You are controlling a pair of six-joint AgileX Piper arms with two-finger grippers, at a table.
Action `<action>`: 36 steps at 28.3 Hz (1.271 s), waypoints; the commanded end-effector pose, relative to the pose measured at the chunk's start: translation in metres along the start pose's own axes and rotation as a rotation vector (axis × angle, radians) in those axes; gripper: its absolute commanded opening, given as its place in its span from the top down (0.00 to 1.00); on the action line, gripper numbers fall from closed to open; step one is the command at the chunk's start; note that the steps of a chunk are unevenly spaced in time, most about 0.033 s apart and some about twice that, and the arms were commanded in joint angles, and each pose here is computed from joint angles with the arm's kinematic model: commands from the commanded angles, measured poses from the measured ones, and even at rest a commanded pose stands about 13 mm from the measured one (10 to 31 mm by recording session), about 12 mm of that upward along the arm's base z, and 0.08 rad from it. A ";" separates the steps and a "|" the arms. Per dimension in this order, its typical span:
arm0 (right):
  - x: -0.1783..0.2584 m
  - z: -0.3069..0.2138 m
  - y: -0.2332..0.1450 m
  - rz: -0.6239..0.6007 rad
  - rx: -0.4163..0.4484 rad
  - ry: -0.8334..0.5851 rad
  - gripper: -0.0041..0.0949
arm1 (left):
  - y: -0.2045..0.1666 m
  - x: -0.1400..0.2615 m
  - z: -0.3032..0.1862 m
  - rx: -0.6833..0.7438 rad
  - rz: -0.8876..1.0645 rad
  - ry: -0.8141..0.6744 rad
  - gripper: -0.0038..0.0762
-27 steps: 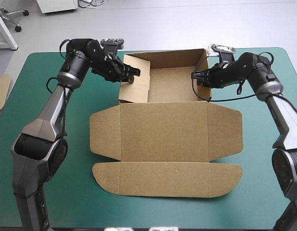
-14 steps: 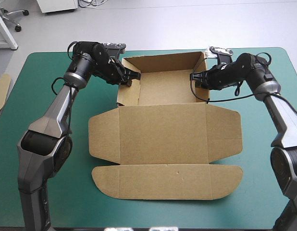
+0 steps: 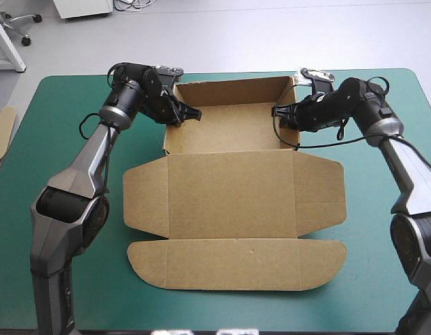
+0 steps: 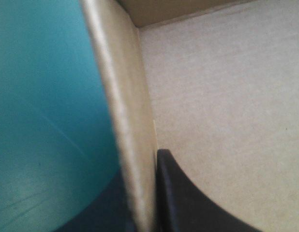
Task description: Fold the box
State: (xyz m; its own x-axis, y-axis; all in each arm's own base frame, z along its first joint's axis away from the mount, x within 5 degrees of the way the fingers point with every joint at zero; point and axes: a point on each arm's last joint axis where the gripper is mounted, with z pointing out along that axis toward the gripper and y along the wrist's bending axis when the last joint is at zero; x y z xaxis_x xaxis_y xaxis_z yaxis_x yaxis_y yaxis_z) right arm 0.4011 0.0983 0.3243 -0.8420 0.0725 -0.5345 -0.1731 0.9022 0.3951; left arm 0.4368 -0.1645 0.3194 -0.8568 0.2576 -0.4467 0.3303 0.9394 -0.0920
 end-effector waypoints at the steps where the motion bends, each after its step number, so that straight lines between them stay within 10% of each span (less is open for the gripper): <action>1: -0.011 -0.031 0.019 0.021 -0.077 -0.105 0.97 | -0.006 0.000 -0.034 0.000 0.024 -0.042 0.97; 36: 0.003 0.023 -0.023 -0.084 0.314 0.183 0.97 | -0.015 0.000 0.030 -0.036 -0.052 0.031 0.97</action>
State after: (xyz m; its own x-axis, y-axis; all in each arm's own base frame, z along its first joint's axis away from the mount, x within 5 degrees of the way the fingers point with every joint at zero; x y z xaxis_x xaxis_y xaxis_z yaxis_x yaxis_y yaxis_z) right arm 0.4175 0.0981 0.2642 -0.9507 -0.0540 -0.3054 -0.1034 0.9835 0.1481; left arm 0.4492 -0.1916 0.2604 -0.9163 0.2116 -0.3400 0.2634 0.9580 -0.1138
